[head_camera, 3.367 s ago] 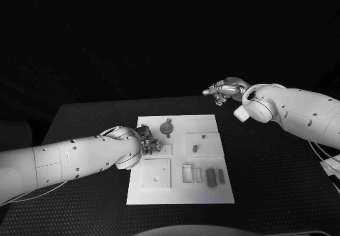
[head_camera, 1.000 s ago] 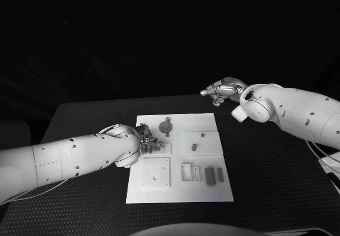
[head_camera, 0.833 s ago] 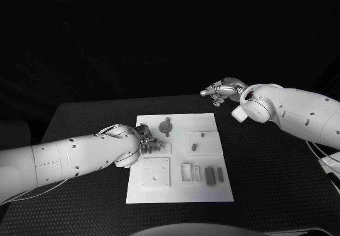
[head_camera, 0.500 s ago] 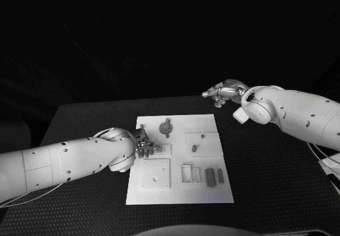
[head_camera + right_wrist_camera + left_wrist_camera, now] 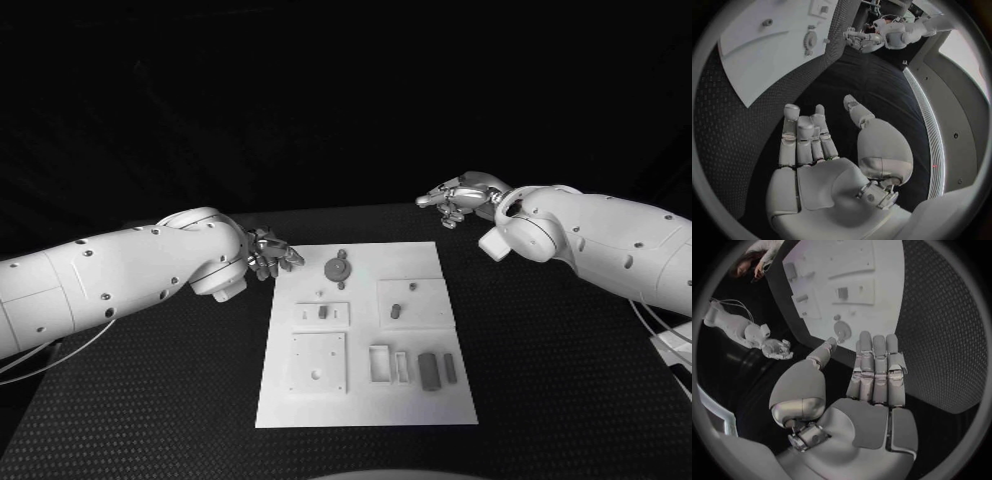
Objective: Assemble the parts on the task board
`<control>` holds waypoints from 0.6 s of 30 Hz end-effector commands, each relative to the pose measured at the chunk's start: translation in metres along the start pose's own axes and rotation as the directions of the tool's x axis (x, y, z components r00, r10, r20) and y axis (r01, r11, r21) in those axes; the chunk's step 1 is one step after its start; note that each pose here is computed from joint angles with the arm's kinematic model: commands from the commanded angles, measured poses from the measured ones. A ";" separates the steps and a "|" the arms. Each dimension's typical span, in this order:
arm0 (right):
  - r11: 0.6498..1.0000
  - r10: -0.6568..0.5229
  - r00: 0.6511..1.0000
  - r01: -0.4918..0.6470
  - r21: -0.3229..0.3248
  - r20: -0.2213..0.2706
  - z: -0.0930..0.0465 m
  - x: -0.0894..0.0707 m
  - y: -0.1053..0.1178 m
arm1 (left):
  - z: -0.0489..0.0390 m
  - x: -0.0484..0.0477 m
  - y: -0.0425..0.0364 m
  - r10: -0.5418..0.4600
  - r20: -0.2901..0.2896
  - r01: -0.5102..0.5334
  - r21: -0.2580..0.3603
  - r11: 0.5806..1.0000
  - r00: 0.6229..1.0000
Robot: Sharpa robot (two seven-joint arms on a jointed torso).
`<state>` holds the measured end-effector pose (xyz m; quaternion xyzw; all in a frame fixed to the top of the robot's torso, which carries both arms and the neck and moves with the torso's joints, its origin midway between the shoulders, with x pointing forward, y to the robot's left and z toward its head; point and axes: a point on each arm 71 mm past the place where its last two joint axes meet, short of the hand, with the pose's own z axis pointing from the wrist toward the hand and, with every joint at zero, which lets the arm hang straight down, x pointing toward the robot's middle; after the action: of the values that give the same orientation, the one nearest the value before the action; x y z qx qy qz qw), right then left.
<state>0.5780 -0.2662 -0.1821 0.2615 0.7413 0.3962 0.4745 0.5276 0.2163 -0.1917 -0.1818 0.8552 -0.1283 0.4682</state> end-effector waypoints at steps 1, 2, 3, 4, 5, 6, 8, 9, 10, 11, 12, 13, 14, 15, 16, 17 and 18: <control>1.000 0.003 1.000 -0.003 -0.010 -0.017 0.000 0.002 0.001 | 0.0067 -0.0087 0.0007 0.004 0.004 -0.004 0.010 1.000 1.000; 1.000 0.003 1.000 -0.003 -0.010 -0.016 0.000 0.002 0.000 | 0.0093 -0.0118 0.0015 0.008 0.022 -0.008 0.005 1.000 1.000; 1.000 0.003 1.000 -0.003 -0.009 -0.015 0.000 0.001 0.000 | 0.0122 -0.0148 0.0019 0.020 0.039 -0.020 0.000 1.000 0.999; 1.000 0.003 1.000 -0.003 -0.008 -0.014 0.000 0.001 0.000 | 0.0152 -0.0179 0.0017 0.039 0.059 -0.039 -0.003 0.999 0.997; 1.000 0.003 1.000 -0.003 -0.008 -0.011 0.000 0.001 0.000 | 0.0178 -0.0207 0.0009 0.057 0.081 -0.057 -0.006 0.998 0.995; 1.000 0.003 1.000 -0.003 -0.009 -0.007 0.000 0.001 0.000 | 0.0201 -0.0231 -0.0001 0.077 0.100 -0.076 -0.008 0.997 0.992; 1.000 0.003 1.000 -0.003 -0.010 -0.009 0.000 0.001 0.000 | 0.0244 -0.0264 -0.0025 0.106 0.126 -0.105 -0.010 0.994 0.986; 1.000 0.003 1.000 -0.003 -0.011 -0.012 0.000 0.002 0.000 | 0.0270 -0.0273 -0.0043 0.111 0.131 -0.110 -0.012 0.994 0.985; 1.000 0.003 1.000 -0.004 -0.012 -0.015 0.000 0.002 0.000 | 0.0295 -0.0284 -0.0054 0.118 0.135 -0.117 -0.016 0.993 0.984; 1.000 0.004 1.000 -0.004 -0.013 -0.017 0.000 0.003 0.001 | 0.0321 -0.0296 -0.0067 0.132 0.143 -0.131 -0.020 0.991 0.981; 1.000 0.004 1.000 -0.004 -0.014 -0.017 0.001 0.003 0.001 | 0.0344 -0.0308 -0.0077 0.147 0.152 -0.145 -0.025 0.989 0.977; 1.000 0.004 1.000 -0.004 -0.015 -0.015 0.001 0.003 0.001 | 0.0366 -0.0319 -0.0076 0.160 0.160 -0.157 -0.031 0.987 0.974; 1.000 0.003 1.000 -0.004 -0.016 -0.014 0.001 0.003 0.001 | 0.0391 -0.0324 -0.0068 0.170 0.161 -0.166 -0.037 0.985 0.972; 1.000 0.003 1.000 -0.003 -0.016 -0.012 0.001 0.003 0.001 | 0.0408 -0.0324 -0.0063 0.171 0.160 -0.167 -0.041 0.985 0.972; 1.000 0.003 1.000 -0.003 -0.017 -0.009 0.001 0.002 0.001 | 0.0429 -0.0327 -0.0062 0.174 0.157 -0.169 -0.046 0.985 0.972; 1.000 0.003 1.000 -0.003 -0.018 -0.006 0.001 0.002 0.001 | 0.0447 -0.0330 -0.0061 0.176 0.156 -0.170 -0.049 0.984 0.972; 1.000 0.002 1.000 -0.002 -0.018 -0.001 0.001 0.001 0.001 | 0.0463 -0.0330 -0.0060 0.177 0.155 -0.171 -0.051 0.984 0.972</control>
<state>0.5783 -0.2651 -0.1830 0.2616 0.7409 0.3971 0.4743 0.5826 0.2259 -0.1889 -0.1562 0.8268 -0.0575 0.5372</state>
